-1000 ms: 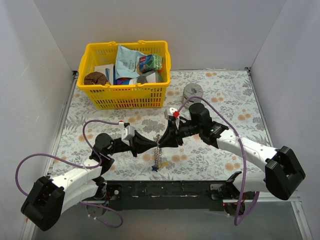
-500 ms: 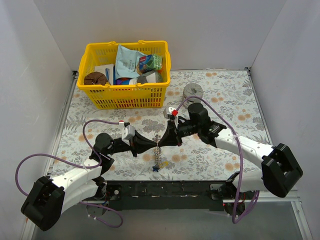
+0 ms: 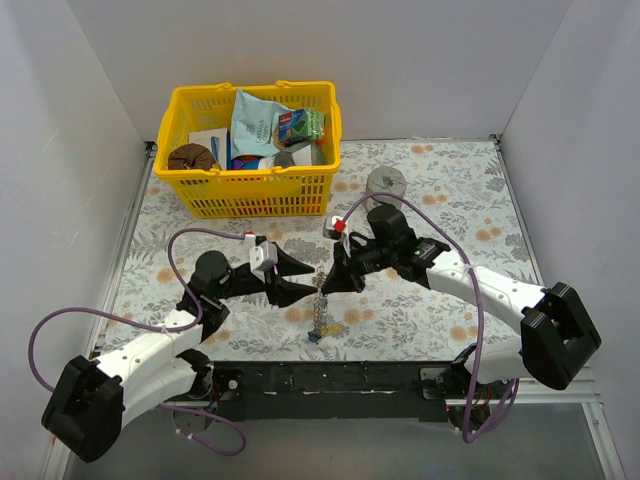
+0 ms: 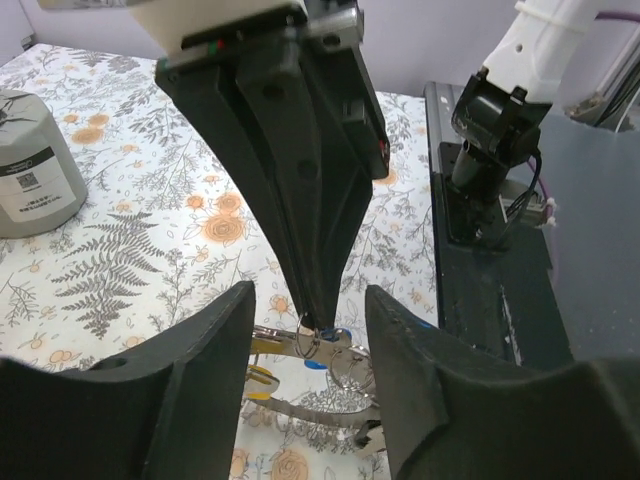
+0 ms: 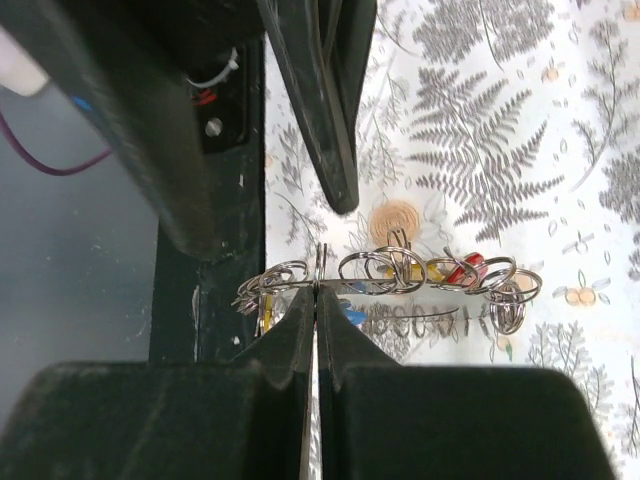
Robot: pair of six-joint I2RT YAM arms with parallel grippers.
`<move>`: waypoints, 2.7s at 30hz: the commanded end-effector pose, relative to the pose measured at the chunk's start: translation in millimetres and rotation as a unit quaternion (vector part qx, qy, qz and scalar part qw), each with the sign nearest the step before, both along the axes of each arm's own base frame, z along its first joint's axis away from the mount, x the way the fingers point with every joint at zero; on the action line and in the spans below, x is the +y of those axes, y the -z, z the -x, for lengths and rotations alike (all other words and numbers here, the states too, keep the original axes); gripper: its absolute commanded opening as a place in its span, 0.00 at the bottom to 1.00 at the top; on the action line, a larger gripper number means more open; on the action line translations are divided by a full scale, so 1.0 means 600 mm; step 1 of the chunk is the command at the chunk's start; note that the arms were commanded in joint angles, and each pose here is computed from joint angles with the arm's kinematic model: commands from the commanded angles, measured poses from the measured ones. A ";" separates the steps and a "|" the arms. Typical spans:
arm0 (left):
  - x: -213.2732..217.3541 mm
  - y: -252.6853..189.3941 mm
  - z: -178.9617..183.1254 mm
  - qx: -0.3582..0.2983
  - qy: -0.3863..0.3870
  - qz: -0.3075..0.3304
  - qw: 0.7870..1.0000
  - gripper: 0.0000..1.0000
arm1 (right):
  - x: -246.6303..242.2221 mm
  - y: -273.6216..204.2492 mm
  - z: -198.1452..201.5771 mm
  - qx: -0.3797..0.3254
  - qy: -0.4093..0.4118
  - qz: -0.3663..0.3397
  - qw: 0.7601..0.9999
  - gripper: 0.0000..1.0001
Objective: Put the keys on the keyring
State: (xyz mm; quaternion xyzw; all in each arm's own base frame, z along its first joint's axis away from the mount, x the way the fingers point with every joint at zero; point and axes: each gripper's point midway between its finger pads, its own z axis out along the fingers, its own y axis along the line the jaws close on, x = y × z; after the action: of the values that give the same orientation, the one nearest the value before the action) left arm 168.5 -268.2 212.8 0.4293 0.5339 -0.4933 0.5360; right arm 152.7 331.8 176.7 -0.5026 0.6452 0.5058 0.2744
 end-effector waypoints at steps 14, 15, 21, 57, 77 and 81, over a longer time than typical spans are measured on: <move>-0.022 0.034 -0.024 0.026 0.025 -0.072 0.997 0.52 | -0.060 0.060 0.008 0.015 0.043 0.119 0.992 0.01; -0.022 0.036 -0.024 0.027 0.024 -0.073 0.997 0.52 | -0.061 0.058 0.009 0.014 0.043 0.116 0.992 0.01; -0.016 0.022 -0.030 0.010 0.002 -0.065 0.998 0.51 | -0.040 0.036 -0.006 -0.002 0.036 0.090 0.995 0.01; -0.005 0.039 -0.013 0.007 -0.006 -0.041 0.999 0.41 | -0.042 0.115 0.038 0.022 -0.004 0.101 0.995 0.01; -0.050 0.117 0.047 0.046 0.127 -0.088 0.987 0.29 | -0.039 0.063 0.034 -0.047 -0.035 0.064 0.996 0.01; -0.053 0.117 0.061 0.044 0.148 -0.087 0.984 0.27 | -0.041 0.058 0.038 -0.053 -0.042 0.058 0.996 0.01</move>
State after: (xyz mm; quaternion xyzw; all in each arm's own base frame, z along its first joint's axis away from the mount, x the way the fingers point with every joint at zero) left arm 139.5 -294.9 131.2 0.5019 0.5624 -0.5271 0.3924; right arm 129.8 300.2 115.6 -0.5508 0.6751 0.4350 0.2273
